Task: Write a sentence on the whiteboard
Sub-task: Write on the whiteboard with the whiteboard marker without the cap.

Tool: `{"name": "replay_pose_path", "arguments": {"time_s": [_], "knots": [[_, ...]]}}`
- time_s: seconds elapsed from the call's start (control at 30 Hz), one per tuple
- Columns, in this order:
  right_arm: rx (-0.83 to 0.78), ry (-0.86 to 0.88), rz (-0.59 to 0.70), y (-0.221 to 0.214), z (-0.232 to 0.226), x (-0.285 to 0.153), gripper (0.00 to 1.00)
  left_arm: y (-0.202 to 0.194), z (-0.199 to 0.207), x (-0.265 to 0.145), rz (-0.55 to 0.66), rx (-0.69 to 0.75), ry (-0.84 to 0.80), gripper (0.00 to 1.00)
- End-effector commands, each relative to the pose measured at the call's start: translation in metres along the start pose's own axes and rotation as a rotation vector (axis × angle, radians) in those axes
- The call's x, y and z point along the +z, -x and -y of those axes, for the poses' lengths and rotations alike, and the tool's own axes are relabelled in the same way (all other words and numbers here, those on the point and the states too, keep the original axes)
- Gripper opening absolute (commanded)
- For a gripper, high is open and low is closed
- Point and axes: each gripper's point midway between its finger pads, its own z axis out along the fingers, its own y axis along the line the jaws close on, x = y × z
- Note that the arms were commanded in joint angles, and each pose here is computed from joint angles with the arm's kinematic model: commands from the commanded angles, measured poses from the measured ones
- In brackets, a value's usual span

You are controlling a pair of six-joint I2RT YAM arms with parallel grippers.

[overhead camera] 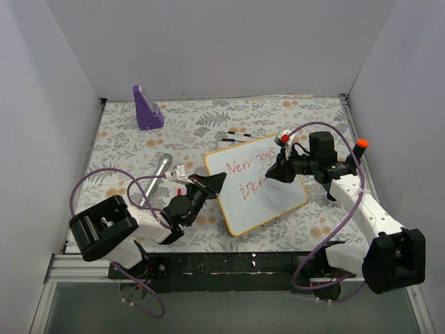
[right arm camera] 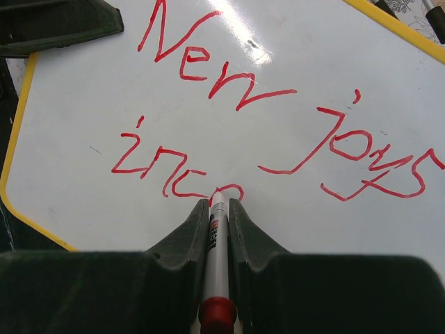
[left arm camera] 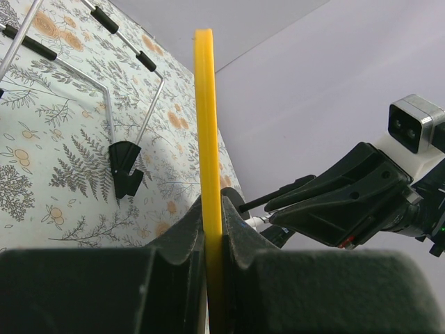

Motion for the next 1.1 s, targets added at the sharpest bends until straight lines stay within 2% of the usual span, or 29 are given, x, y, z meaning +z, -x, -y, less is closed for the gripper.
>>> {"name": "replay_pose_path", "arguments": {"time_s": [0.0,0.63,1.07], "knots": [[-0.039,-0.007,-0.006,0.002,-0.004,-0.006,0.01,0.029,0.052,0.001,0.098,-0.064,-0.183,0.00],[-0.023,-0.059,-0.044,-0.010,0.010,-0.011,0.01,0.031,0.052,0.000,0.102,-0.060,-0.182,0.00],[-0.021,-0.039,0.001,0.005,0.015,-0.010,0.01,0.031,0.051,-0.001,0.104,-0.064,-0.183,0.00]]}}
